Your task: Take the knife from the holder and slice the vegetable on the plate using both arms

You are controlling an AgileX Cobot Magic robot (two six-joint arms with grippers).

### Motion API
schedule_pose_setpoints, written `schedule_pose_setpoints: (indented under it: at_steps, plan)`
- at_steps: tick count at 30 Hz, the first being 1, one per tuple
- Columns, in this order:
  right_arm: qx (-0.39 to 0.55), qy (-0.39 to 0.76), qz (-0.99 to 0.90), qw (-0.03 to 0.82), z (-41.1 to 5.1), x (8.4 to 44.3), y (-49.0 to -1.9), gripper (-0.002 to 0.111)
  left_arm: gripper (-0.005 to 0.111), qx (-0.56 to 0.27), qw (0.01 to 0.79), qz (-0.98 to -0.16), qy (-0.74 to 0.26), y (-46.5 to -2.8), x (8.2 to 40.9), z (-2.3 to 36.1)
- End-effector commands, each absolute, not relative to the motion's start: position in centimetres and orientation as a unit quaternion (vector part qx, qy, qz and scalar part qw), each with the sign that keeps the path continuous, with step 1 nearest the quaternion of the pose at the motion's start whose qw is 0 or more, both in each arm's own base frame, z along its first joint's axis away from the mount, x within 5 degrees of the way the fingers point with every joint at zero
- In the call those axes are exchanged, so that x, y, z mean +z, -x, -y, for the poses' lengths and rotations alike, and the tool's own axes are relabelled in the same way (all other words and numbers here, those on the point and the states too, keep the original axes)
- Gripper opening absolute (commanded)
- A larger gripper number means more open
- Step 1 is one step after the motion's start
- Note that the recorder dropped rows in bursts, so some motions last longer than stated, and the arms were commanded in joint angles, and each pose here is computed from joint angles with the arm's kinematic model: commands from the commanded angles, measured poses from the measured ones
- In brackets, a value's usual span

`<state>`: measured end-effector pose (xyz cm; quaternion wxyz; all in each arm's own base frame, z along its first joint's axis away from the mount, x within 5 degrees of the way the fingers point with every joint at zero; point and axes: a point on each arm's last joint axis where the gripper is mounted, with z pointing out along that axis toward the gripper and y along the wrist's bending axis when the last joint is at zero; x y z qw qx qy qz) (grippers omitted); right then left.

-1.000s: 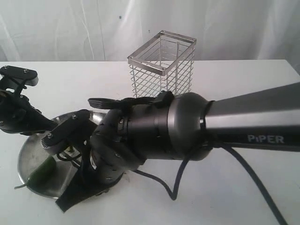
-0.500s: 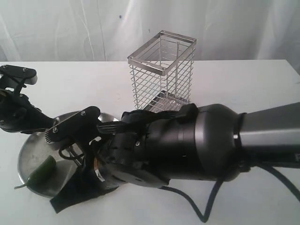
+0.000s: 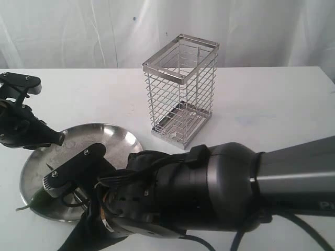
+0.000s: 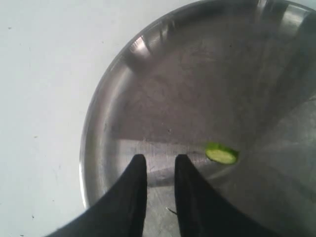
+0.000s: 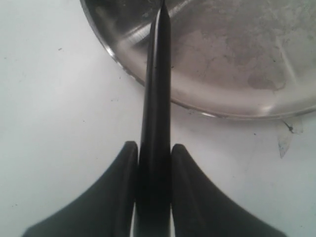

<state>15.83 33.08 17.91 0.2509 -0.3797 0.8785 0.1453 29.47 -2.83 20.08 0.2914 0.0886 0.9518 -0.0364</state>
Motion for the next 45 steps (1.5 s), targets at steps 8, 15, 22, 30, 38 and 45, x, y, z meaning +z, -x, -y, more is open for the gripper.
schedule_pose_setpoints:
  at_steps: [8,15,22,30,38,45]
  plan:
    - [0.145,0.388,-0.875,0.252,-33.2,17.2,-15.8,0.0,0.027,-0.042,0.292,-0.952,-0.081,-29.3,20.4,2.9]
    - [0.144,0.389,-0.874,0.253,-33.2,17.3,-15.9,0.0,0.027,-0.049,0.285,-0.954,-0.075,-29.2,20.4,3.0]
    - [0.143,0.39,-0.874,0.253,-33.3,17.1,-15.9,0.0,0.027,-0.053,0.285,-0.955,-0.07,-29.2,20.4,3.0]
    - [0.14,0.393,-0.873,0.252,-33.3,17.0,-15.9,0.0,0.027,-0.055,0.274,-0.957,-0.072,-29.0,20.3,3.1]
    - [0.138,0.394,-0.874,0.25,-33.3,16.8,-15.9,0.0,0.0,-0.058,0.271,-0.956,-0.098,-27.9,21.8,3.1]
    - [0.139,0.394,-0.873,0.251,-33.3,16.8,-15.9,0.0,0.0,-0.103,0.215,-0.958,-0.157,-26.9,23.6,4.1]
